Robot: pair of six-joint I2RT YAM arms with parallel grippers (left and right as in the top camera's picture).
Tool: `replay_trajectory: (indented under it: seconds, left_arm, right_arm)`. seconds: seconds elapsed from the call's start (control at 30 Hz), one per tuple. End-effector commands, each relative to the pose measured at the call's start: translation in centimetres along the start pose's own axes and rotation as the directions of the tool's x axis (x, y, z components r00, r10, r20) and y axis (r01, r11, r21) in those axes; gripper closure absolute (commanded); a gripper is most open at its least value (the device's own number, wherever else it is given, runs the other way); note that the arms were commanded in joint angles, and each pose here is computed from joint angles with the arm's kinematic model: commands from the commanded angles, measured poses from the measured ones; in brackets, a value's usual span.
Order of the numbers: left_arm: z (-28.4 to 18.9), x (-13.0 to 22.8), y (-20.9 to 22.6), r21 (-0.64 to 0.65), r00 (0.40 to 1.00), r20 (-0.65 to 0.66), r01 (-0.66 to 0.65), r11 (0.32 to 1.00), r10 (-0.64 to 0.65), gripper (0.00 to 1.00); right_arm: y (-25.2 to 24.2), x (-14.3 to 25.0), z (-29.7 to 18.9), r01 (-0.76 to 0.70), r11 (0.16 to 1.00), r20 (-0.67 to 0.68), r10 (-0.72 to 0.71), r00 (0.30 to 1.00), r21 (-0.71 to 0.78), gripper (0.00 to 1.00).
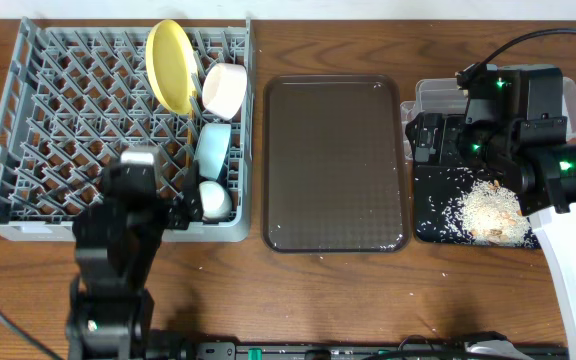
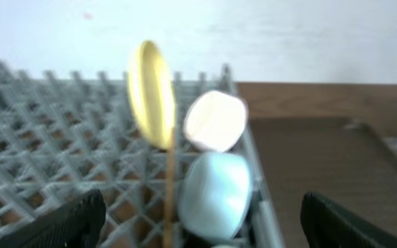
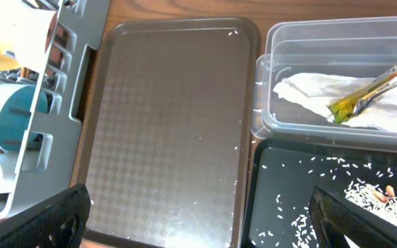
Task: Sort waste into correct bins and load items into the dishwasher
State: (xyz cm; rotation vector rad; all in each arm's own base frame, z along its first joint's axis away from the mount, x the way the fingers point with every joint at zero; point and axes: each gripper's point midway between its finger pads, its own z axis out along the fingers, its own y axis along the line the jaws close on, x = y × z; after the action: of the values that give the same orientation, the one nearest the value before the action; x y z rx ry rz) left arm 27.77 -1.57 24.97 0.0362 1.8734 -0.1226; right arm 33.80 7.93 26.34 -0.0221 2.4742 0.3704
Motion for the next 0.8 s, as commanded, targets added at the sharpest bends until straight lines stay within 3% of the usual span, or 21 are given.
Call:
replay_trajectory:
  seconds: [0.0, 0.53, 0.77]
  left_arm:
    - [-0.7, 1.6, 1.5, -0.054, 0.997, 0.057, -0.043, 0.998, 0.046, 0.09]
    - [-1.0, 7.5, 3.1, -0.149, 0.956, 0.222, -0.16, 0.976, 0.19, 0.09]
    - [-0.2, 9.9, 3.3, -0.147, 0.963, 0.194, -0.16, 0.976, 0.187, 0.09]
  right_arm:
    - [-0.5, -0.4, -0.2, -0.023, 1.0, 0.009, 0.023, 1.0, 0.008, 0.01]
    - [-0.5, -0.4, -0.2, -0.023, 1.0, 0.009, 0.023, 1.0, 0.008, 0.01]
    - [-0.5, -0.4, -0.2, -0.023, 1.0, 0.009, 0.023, 1.0, 0.008, 0.01]
